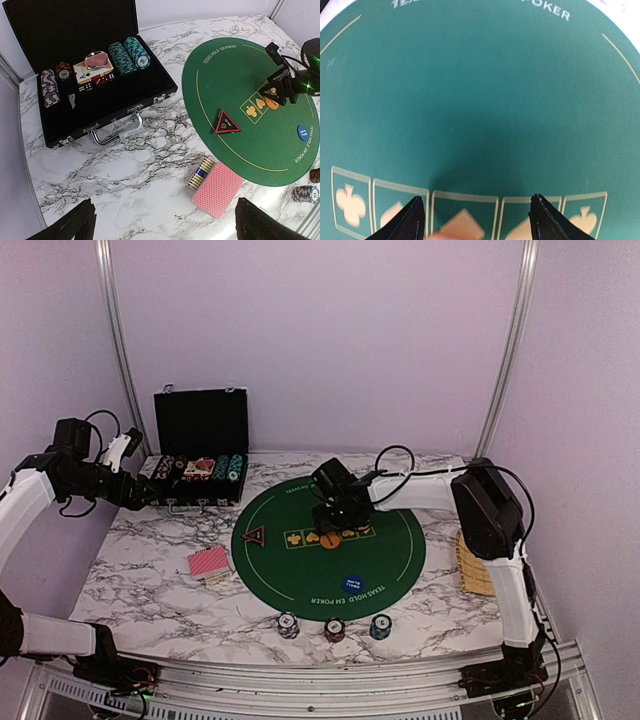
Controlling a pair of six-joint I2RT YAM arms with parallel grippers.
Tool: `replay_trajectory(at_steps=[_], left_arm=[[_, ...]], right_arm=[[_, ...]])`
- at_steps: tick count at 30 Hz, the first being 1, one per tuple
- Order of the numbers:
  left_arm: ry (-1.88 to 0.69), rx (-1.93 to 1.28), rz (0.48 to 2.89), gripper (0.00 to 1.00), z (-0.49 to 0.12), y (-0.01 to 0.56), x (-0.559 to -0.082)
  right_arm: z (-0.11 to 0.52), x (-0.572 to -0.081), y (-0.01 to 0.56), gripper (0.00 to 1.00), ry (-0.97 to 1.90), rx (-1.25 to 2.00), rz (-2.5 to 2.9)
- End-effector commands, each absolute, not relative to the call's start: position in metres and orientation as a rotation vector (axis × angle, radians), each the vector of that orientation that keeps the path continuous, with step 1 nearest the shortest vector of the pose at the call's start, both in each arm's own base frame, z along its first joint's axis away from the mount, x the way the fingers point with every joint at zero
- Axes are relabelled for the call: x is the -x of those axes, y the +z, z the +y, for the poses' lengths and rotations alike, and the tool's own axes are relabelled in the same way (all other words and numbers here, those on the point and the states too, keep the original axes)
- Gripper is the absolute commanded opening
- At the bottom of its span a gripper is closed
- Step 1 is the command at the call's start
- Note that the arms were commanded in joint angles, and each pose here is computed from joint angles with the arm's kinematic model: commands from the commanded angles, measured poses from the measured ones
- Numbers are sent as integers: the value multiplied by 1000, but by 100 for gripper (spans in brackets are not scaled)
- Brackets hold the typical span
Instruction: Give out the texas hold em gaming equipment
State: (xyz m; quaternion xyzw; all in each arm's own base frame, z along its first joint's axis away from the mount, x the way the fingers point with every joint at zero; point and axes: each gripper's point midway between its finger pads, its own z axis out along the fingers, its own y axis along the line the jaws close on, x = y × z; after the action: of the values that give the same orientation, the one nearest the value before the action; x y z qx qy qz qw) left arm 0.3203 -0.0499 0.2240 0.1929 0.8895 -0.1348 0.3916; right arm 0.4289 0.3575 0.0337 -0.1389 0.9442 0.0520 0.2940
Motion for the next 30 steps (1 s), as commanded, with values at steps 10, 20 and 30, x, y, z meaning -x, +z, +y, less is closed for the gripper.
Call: replay_trajectory(at_steps=[10,20,30], left_arm=[[-344,-506,2254,99,-51,227,-312],[-347,-498,2248,99,-51,230,-312],[-341,-496,2246,99,-50,231,-312]], right_arm=[[360,-358,39,69,242,379,2544],[357,-368,23,53,210,356,2564],[354,-390,22,42,192,306,2548]])
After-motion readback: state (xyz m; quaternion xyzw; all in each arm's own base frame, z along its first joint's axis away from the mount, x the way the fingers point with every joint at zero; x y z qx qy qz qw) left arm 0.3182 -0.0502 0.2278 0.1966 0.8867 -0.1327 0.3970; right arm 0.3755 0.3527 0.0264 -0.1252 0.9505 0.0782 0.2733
